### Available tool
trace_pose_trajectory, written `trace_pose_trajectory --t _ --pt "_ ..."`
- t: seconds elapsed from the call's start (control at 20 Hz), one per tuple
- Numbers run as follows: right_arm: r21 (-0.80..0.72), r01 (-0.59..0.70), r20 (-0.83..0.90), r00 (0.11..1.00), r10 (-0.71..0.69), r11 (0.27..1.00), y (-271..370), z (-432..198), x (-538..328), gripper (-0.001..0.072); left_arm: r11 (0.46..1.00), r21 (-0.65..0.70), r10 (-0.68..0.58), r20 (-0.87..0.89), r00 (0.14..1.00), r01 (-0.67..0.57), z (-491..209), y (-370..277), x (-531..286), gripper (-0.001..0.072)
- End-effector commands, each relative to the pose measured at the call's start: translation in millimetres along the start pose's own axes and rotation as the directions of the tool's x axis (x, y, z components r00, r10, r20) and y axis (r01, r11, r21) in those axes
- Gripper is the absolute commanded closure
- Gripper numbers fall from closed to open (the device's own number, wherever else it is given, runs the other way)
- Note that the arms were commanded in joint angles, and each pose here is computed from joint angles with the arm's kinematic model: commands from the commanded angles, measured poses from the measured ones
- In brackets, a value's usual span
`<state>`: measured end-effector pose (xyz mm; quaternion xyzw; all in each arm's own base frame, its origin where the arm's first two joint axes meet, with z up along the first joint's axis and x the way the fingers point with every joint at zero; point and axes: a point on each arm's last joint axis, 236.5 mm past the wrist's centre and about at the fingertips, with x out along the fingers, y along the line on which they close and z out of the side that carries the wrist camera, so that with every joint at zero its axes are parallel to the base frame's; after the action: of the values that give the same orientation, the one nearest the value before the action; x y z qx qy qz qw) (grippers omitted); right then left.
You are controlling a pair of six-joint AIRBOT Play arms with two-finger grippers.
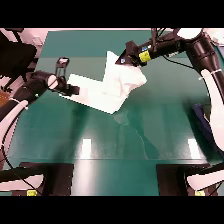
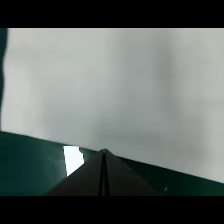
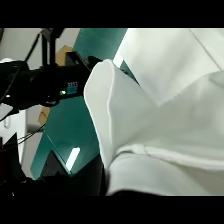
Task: Fold the shirts.
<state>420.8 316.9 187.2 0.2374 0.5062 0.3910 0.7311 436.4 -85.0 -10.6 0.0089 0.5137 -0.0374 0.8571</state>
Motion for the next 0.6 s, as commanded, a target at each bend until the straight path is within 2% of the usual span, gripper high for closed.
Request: trace_pose_trajectory --t 0.0,0.2,0.4,0.55 --pt "0.141 0.173 -0.013 0.985 -0.173 0.975 -35 -5 -1 0.0687 0.993 -0.069 0.094 -0.023 0.995 -0.095 -2 64 -1 0.0687" --pt "0.254 0.361 -0.068 0.932 -0.356 0.897 -77 -19 -16 0.0687 0.984 -0.119 0.132 0.009 0.991 -0.13 5 103 -2 0.0687" --pt "0.289 0.385 -0.039 0.919 -0.391 0.876 -70 -19 -25 0.0688 0.995 -0.064 0.076 0.034 0.997 -0.074 12 86 11 0.0687" --pt "0.283 0.457 0.005 0.879 -0.478 0.843 -79 -14 -48 0.0687 0.999 -0.008 0.05 0.003 0.999 -0.05 4 69 31 0.0687"
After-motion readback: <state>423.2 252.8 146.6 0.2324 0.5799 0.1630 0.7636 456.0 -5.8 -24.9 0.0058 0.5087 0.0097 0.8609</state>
